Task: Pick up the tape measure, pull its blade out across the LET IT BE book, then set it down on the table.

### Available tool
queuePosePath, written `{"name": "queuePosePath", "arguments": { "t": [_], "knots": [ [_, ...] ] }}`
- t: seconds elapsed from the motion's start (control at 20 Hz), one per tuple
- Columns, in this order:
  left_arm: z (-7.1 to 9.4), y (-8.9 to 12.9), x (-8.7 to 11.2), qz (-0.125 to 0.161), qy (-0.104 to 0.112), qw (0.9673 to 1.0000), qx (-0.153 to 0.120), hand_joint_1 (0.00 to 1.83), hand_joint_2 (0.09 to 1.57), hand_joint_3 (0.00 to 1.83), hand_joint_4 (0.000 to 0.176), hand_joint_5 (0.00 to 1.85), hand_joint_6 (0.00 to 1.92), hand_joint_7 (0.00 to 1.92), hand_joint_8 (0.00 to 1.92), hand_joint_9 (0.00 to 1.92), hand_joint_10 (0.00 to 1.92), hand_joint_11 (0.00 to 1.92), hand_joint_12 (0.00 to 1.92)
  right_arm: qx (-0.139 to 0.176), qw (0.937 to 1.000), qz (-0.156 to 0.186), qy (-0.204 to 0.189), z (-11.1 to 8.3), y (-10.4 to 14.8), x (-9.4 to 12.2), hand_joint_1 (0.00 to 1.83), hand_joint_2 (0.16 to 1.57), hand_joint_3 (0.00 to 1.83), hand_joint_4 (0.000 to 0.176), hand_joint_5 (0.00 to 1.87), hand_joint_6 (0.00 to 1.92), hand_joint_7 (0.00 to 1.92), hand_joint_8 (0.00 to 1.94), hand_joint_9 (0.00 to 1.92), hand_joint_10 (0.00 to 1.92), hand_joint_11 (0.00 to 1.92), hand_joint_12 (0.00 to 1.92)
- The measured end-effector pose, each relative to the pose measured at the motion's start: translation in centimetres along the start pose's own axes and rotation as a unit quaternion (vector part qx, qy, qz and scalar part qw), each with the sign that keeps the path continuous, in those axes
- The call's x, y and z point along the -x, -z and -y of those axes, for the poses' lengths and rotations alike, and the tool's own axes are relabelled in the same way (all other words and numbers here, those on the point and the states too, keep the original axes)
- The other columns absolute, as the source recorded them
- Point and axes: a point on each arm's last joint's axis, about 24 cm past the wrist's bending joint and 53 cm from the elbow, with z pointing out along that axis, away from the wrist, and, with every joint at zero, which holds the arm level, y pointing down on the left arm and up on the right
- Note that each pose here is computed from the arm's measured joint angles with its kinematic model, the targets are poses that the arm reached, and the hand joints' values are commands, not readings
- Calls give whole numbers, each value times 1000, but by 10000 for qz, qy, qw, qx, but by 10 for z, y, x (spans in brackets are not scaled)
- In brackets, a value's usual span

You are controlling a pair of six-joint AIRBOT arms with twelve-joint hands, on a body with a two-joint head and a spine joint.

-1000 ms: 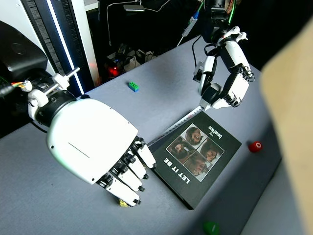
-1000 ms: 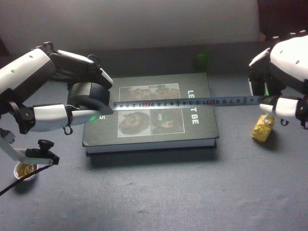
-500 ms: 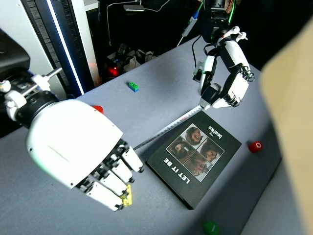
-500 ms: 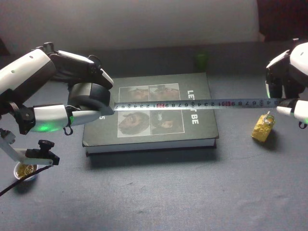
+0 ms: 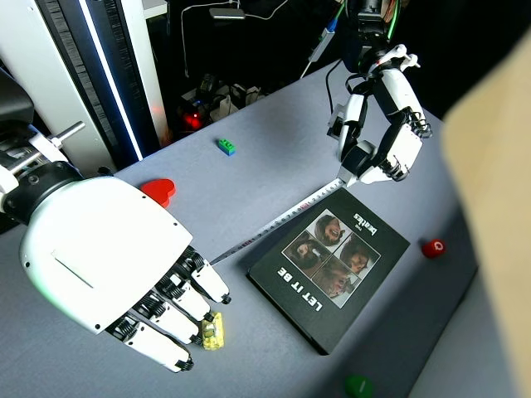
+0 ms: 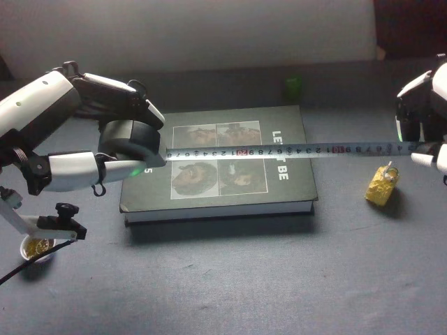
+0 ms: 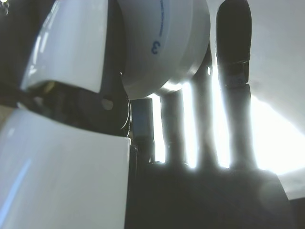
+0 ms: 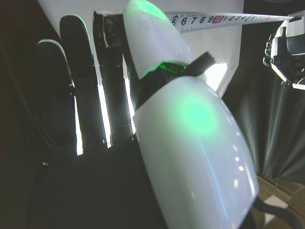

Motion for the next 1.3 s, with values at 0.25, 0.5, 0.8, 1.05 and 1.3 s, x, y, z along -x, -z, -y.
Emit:
{"name": "queuePosePath", "arguments": {
  "t": [0.25,0.5,0.8,1.05,1.3],
  "knots": [
    [0,0,0,0,2,10000,-2,1382,1090,1,0,1029,767,1025,904,937,1190,862,1030,-66,10000,18,20,6,1,2,1175,1217,1,0,708,1330,878,1248,670,1054,406,1505],
    [0,0,0,1,3,10000,-1,1382,1091,0,0,1021,767,1021,918,944,1187,871,1035,-69,10000,23,20,6,1,2,1170,1221,1,0,706,1353,866,1245,665,1057,440,1517],
    [-1,0,2,35,21,10000,8,1382,1090,0,0,1022,761,1015,923,956,1179,875,1026,-68,9999,113,65,8,3,11,1169,1223,1,0,700,1361,862,1251,662,1059,428,1561],
    [-1,1,2,42,25,10000,14,1383,1089,0,0,1030,750,1024,923,945,1184,880,1023,-68,9999,108,52,8,3,11,1168,1223,0,0,702,1362,863,1247,665,1061,431,1544],
    [-1,1,2,43,24,10000,15,1383,1084,0,0,1044,749,1027,889,962,1161,881,981,-90,9999,129,11,10,4,13,1169,1223,0,0,702,1362,863,1247,671,1064,437,1532]
  ]
}}
